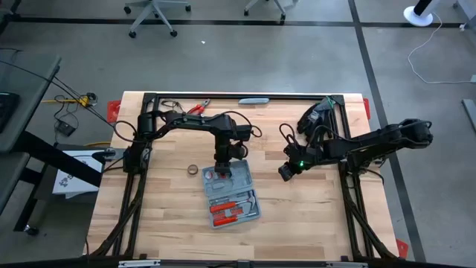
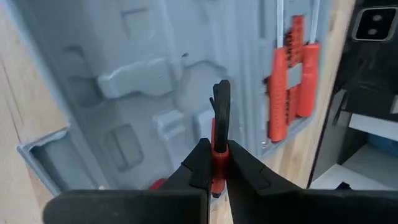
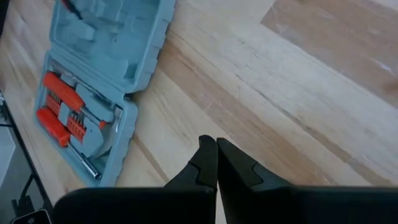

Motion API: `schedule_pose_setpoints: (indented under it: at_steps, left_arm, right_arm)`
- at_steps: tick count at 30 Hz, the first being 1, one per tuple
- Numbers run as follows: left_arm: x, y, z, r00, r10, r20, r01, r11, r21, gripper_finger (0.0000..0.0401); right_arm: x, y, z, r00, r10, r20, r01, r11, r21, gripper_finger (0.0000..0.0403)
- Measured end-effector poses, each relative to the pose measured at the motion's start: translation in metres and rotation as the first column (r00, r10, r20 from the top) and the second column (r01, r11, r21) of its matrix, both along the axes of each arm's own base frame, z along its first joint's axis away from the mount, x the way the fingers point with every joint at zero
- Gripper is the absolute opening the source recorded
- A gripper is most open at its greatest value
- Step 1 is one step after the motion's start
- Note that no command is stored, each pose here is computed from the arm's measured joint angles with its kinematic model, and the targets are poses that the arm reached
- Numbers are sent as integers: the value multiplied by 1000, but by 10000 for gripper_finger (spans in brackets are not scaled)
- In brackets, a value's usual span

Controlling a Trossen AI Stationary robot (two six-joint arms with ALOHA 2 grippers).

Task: Prefit tool cases
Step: Put the orange hex key set into the gray tool case

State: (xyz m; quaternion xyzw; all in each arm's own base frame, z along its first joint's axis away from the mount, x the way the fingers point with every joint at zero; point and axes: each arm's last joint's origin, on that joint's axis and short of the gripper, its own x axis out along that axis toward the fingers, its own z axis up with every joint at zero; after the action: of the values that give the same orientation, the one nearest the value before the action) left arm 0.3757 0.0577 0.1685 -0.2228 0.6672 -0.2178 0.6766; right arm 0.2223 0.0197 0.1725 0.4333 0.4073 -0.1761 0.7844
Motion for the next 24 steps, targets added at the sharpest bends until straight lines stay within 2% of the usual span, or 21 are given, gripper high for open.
schedule_pose_setpoints:
  at_steps: [7, 10, 14, 19, 24]
  left_arm:
    - [-9, 0, 2, 1000, -3, 16, 3, 1000, -13, 14]
    - [-12, 5, 5, 998, 22, 60, -18, 998, -62, 14]
    - [-32, 13, 2, 998, 66, 21, -63, 990, -127, 14]
    - [-56, 16, 8, 995, 100, 23, -97, 988, -124, 14]
    - [-51, 16, 9, 992, 107, 73, -101, 992, -81, 14]
  right_arm:
    - [0, 2, -1, 1000, 5, -4, -5, 1000, -3, 0]
    - [0, 2, -1, 1000, 10, -4, -10, 1000, -7, 0]
    - [0, 2, -1, 1000, 12, -4, -12, 1000, -7, 0]
    - [0, 5, -1, 1000, 6, -4, -6, 1000, -13, 0]
    - [0, 2, -2, 1000, -7, -6, 7, 999, -38, 0]
